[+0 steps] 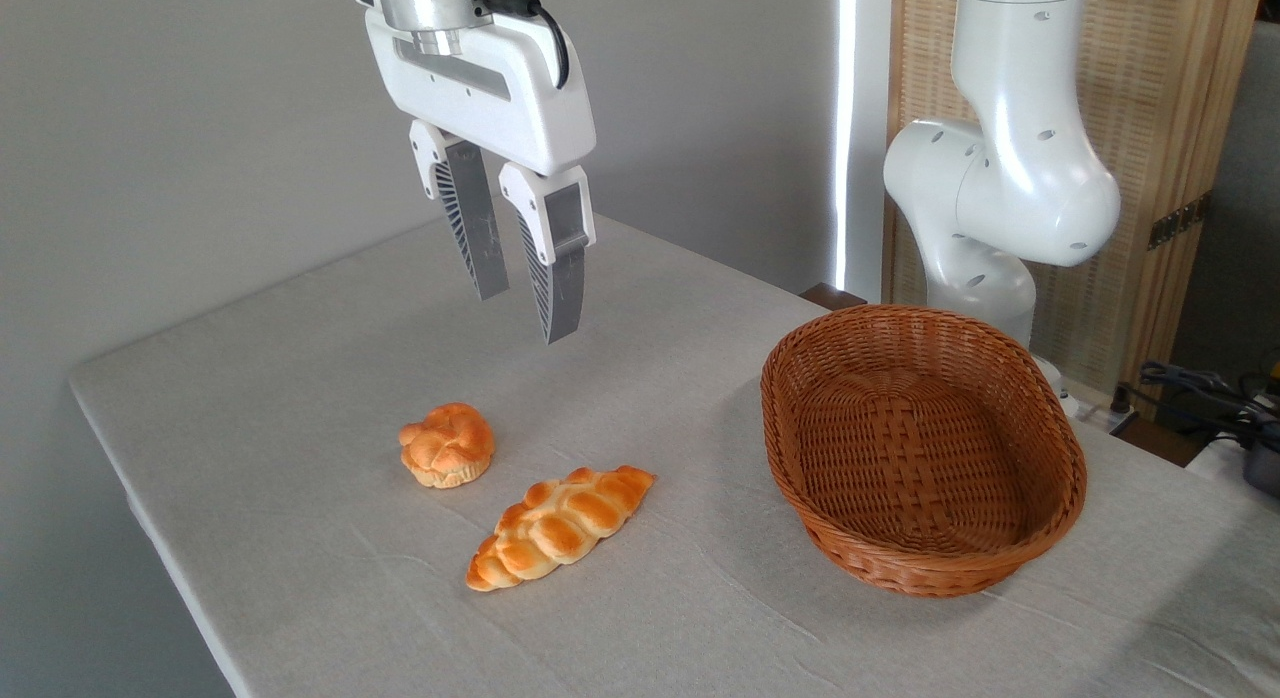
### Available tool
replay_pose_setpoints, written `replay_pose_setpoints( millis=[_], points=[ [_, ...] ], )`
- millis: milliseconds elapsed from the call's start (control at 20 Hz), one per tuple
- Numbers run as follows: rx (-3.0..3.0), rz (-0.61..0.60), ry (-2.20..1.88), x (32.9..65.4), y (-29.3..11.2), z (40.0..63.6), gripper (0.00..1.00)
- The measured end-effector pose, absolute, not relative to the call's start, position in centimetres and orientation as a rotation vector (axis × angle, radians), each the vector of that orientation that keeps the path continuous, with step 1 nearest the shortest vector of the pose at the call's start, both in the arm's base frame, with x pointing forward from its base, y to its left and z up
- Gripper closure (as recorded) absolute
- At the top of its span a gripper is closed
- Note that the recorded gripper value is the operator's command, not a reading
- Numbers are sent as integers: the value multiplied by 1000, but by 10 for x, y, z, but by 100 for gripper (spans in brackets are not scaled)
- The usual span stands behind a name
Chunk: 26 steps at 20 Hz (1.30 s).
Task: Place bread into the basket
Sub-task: 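Move the open gripper down toward the small round orange bun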
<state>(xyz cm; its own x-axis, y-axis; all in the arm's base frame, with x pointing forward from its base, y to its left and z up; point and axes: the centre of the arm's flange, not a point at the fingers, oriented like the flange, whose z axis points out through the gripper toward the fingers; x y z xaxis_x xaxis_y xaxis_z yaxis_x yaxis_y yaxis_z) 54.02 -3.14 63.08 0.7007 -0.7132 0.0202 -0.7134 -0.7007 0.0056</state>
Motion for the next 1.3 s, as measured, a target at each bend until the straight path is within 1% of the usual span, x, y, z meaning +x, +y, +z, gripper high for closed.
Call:
replay_pose_setpoints(
  millis=[300,500,600,750,850,950,1050,1300],
  points=[
    [2892,28,-1185,541,-22,631,0],
    [2890,28,-1186,541,-23,631,0],
    [2884,28,-1196,540,-28,631,0],
    [2833,32,-1223,541,-48,626,0],
    [2802,-2,-1265,546,-68,611,0],
    [2772,-46,-1308,549,-88,587,0],
    [2752,-58,-1338,553,-106,562,0],
    [2730,9,-1375,555,-164,504,0]
  ],
)
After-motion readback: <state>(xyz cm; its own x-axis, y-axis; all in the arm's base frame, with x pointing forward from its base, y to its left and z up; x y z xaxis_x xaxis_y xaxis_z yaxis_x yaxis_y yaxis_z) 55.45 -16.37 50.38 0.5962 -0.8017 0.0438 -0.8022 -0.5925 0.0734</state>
